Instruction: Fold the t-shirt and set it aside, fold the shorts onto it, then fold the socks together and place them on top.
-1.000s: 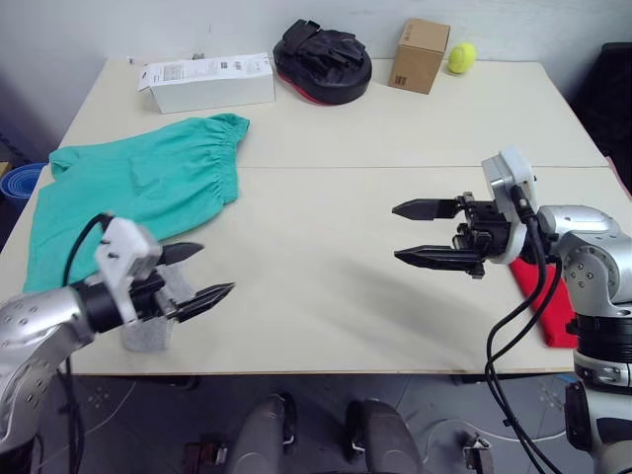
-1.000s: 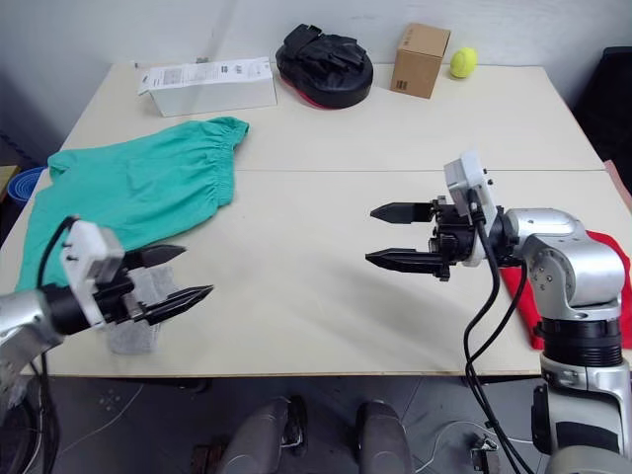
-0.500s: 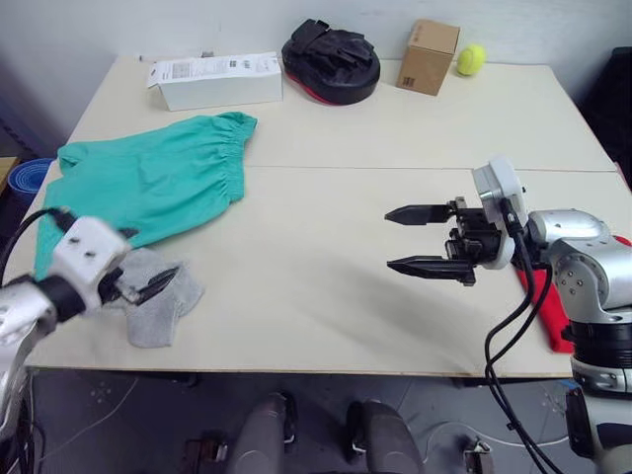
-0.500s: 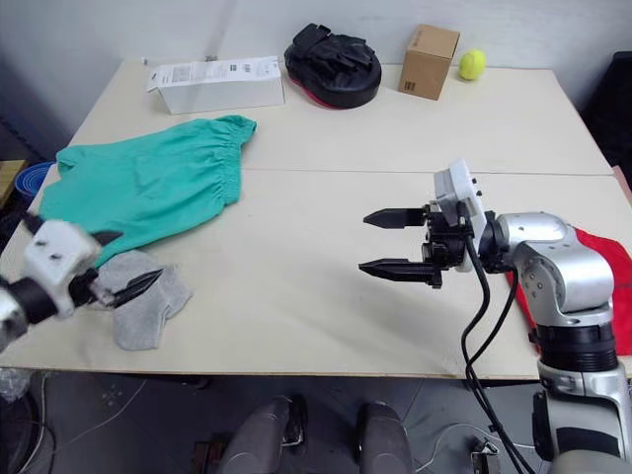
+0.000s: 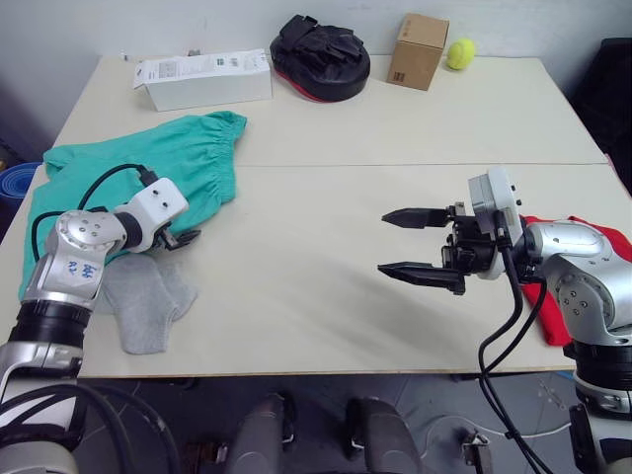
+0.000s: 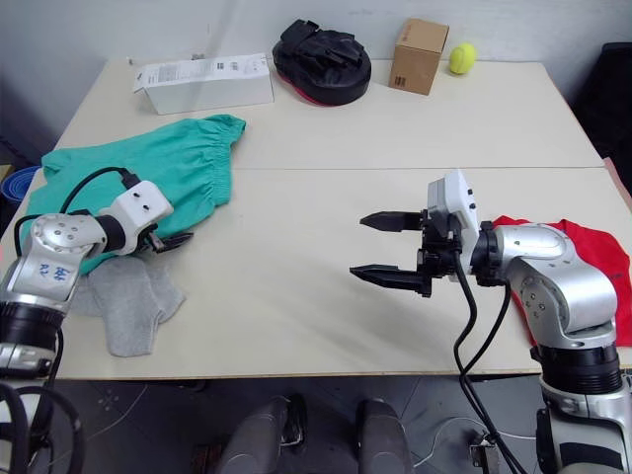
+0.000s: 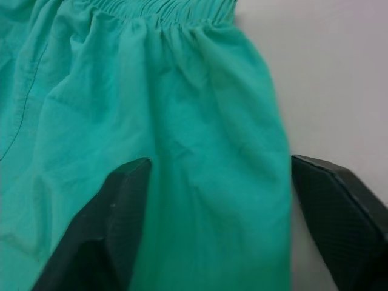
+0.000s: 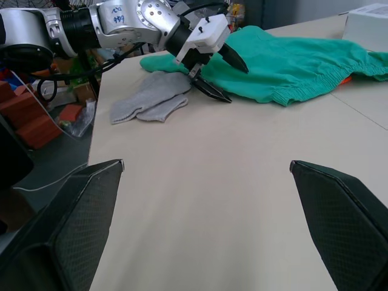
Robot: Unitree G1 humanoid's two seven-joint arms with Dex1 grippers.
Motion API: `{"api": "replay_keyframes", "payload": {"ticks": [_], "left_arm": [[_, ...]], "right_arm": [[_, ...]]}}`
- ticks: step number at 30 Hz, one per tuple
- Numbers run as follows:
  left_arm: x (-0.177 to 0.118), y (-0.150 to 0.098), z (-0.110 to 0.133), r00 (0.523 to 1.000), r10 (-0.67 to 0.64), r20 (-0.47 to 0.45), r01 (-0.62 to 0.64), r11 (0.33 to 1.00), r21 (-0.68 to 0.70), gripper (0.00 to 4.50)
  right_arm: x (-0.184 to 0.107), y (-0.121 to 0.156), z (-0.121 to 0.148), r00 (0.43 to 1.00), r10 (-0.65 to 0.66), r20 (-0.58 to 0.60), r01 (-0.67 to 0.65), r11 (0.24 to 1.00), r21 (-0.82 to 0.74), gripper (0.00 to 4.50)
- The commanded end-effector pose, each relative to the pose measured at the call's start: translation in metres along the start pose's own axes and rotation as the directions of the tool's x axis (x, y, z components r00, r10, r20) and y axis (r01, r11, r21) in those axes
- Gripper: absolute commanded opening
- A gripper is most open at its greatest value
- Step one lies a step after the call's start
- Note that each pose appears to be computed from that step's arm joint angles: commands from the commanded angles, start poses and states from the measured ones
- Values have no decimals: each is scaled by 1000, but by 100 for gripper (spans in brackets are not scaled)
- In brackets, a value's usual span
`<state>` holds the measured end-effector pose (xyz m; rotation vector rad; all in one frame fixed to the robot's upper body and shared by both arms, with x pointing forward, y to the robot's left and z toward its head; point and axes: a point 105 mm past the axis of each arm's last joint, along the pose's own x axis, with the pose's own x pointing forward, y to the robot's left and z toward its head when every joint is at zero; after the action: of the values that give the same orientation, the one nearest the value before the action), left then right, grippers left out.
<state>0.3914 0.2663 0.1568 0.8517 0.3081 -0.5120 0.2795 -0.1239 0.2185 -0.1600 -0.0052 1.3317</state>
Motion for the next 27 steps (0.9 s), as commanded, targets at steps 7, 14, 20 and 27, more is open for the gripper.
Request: {"api": "replay_keyframes", "payload": {"ticks": [7,14,20,27], "left_arm": [[11,-10,18,992,-77,99,76,997,13,59],[-2,-51,80,913,-290,288,253,954,159,2],[-16,-94,134,808,-487,332,380,861,337,2],[-13,-107,144,783,-551,289,418,810,411,2]], "right_arm": [[-8,4,11,999,-43,24,45,997,-57,450],[-16,7,2,999,-49,-14,49,998,-38,450],[-20,11,-2,998,-63,-29,62,998,-23,450],[-25,10,-3,995,-92,-36,91,996,-24,450]]}}
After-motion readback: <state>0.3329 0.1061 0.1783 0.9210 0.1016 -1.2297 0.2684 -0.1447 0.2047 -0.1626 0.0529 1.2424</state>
